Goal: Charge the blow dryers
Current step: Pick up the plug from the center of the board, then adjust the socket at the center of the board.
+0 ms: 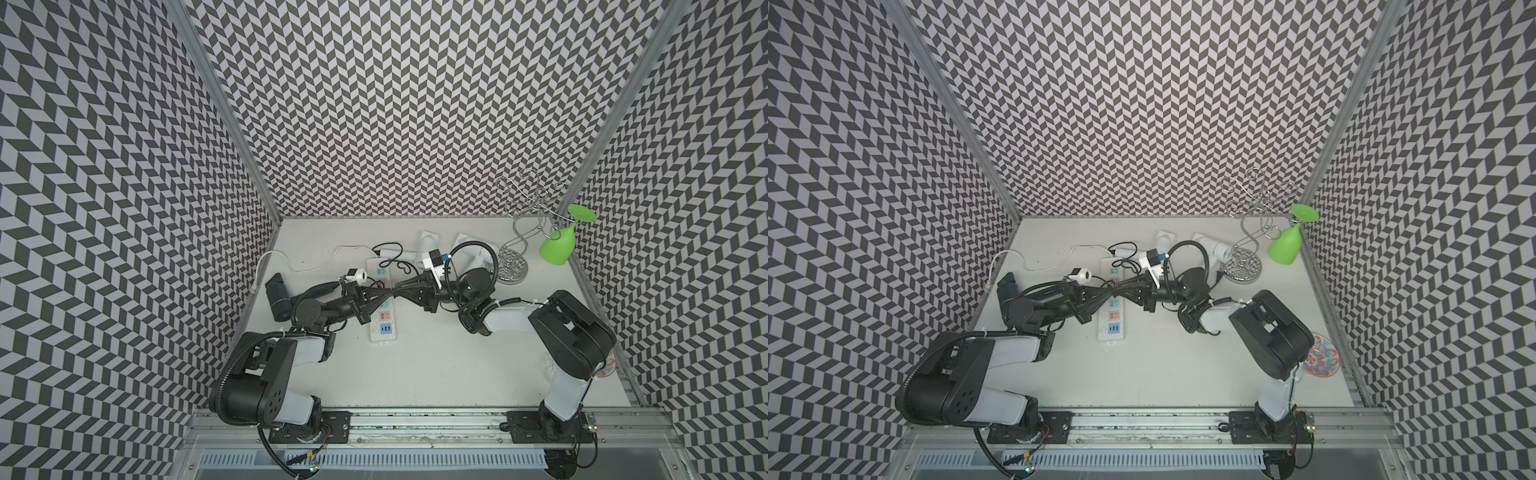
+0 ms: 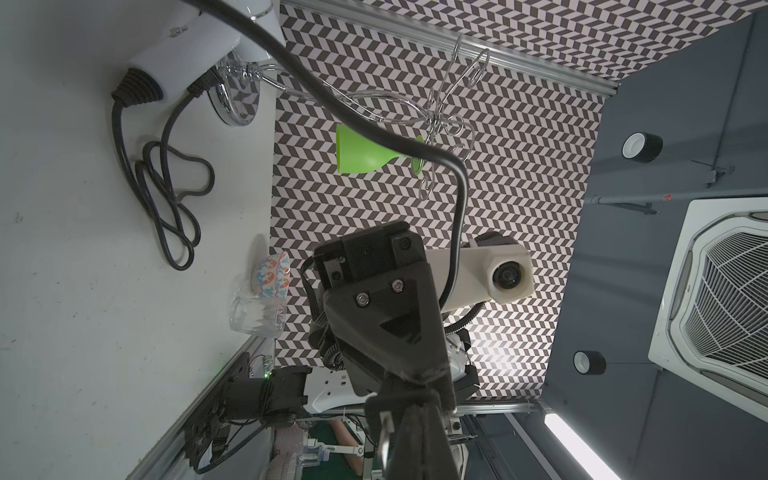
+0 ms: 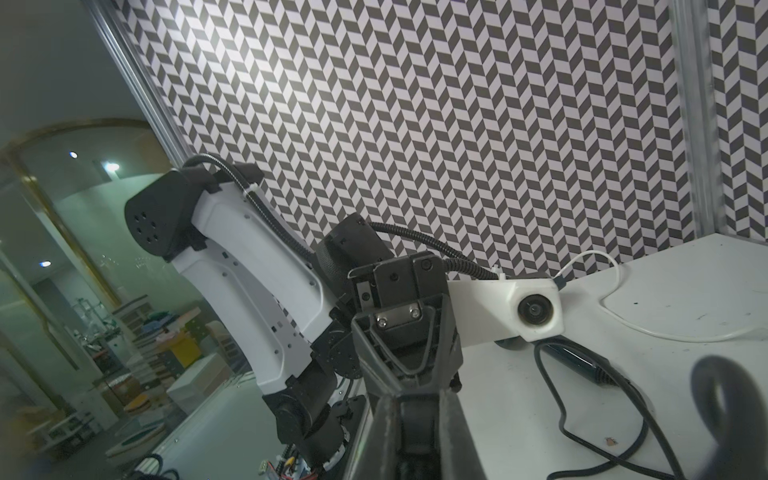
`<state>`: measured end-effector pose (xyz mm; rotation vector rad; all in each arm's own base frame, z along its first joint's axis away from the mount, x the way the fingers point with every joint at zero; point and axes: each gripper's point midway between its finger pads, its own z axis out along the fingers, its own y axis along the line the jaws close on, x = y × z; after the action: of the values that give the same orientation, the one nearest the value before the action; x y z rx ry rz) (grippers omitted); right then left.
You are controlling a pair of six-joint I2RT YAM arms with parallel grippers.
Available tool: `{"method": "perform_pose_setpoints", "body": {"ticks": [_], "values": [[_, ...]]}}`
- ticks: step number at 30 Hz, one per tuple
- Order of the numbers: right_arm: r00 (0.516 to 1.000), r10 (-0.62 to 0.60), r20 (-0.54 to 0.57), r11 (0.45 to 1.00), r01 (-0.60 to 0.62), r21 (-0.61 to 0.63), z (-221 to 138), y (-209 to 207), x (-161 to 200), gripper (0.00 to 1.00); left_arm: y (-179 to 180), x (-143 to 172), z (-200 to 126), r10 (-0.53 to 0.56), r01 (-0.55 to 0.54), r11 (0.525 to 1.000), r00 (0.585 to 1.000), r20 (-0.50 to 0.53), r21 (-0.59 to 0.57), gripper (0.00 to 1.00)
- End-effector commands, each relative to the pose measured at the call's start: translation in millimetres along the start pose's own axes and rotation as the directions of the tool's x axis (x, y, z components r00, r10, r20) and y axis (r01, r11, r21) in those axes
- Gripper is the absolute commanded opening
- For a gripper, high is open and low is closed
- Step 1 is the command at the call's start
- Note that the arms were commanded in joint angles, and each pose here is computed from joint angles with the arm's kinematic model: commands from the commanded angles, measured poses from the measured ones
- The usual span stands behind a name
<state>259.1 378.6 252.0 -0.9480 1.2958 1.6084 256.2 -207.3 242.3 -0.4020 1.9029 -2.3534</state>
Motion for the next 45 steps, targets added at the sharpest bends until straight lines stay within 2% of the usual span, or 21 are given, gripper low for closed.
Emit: {"method": "perform_pose_setpoints", "body": {"ticks": [1,2,6,8,11,13,16,19,21,23,25,28,30,34,39,42,45], "values": [[1.0,-0.027,0.0,0.999,0.027,-0.043,3,12,-2,0.0,-38,26,-5,-0.016,0.026,0.992,0.997,-0.08,0.127,0.04],[1.0,-0.028,0.002,0.999,0.028,-0.044,3,13,-4,0.0,-38,25,-5,-0.012,0.021,0.992,0.997,-0.076,0.128,0.09],[1.0,-0.004,0.01,1.0,0.004,0.0,0,7,-9,0.0,-36,19,-6,0.039,-0.032,0.99,0.998,-0.047,0.134,0.61],[1.0,0.024,0.001,0.998,-0.024,0.052,-2,-2,-11,0.0,-34,16,-10,0.094,-0.091,0.987,0.995,-0.023,0.132,0.73],[0.997,0.067,-0.032,0.983,-0.06,0.176,-9,-22,-7,0.0,-22,6,-22,0.163,-0.166,0.982,0.986,0.037,0.096,0.76],[0.992,0.103,-0.068,0.96,-0.081,0.267,-14,-34,1,0.0,-1,-2,-31,0.171,-0.175,0.984,0.982,0.082,0.04,0.77],[0.981,0.165,-0.101,0.913,-0.113,0.391,-24,-50,11,0.0,41,-15,-43,0.178,-0.168,0.982,0.974,0.137,-0.087,0.77],[0.967,0.227,-0.115,0.854,-0.142,0.5,-35,-61,16,0.0,77,-29,-56,0.211,-0.166,0.958,0.96,0.185,-0.233,0.76],[0.962,0.253,-0.102,0.82,-0.157,0.551,-42,-66,18,0.0,96,-41,-66,0.265,-0.174,0.913,0.941,0.211,-0.368,0.77],[0.958,0.273,-0.09,0.789,-0.17,0.59,-48,-69,21,0.0,99,-56,-78,0.389,-0.22,0.821,0.891,0.234,-0.526,0.78],[0.951,0.298,-0.084,0.77,-0.187,0.61,-51,-71,24,0.0,89,-63,-88,0.477,-0.249,0.758,0.842,0.251,-0.603,0.78],[0.941,0.332,-0.069,0.747,-0.218,0.628,-53,-73,26,0.0,84,-66,-98,0.541,-0.263,0.707,0.799,0.262,-0.657,0.78],[0.934,0.353,-0.051,0.723,-0.238,0.648,-56,-76,28,0.0,92,-66,-105,0.548,-0.243,0.684,0.793,0.265,-0.688,0.78],[0.918,0.396,-0.021,0.633,-0.256,0.731,-65,-85,34,0.0,115,-58,-105,0.504,-0.224,0.704,0.826,0.253,-0.673,0.78],[0.906,0.42,0.047,0.483,-0.268,0.834,-87,-97,38,0.0,131,-49,-92,0.486,-0.235,0.709,0.846,0.219,-0.665,0.78],[0.898,0.437,0.055,0.437,-0.265,0.86,-94,-101,43,0.0,138,-44,-79,0.479,-0.246,0.701,0.858,0.187,-0.67,0.78],[0.894,0.444,0.062,0.416,-0.267,0.869,-98,-103,46,0.0,143,-44,-75,0.477,-0.248,0.694,0.862,0.173,-0.675,0.78]]}}
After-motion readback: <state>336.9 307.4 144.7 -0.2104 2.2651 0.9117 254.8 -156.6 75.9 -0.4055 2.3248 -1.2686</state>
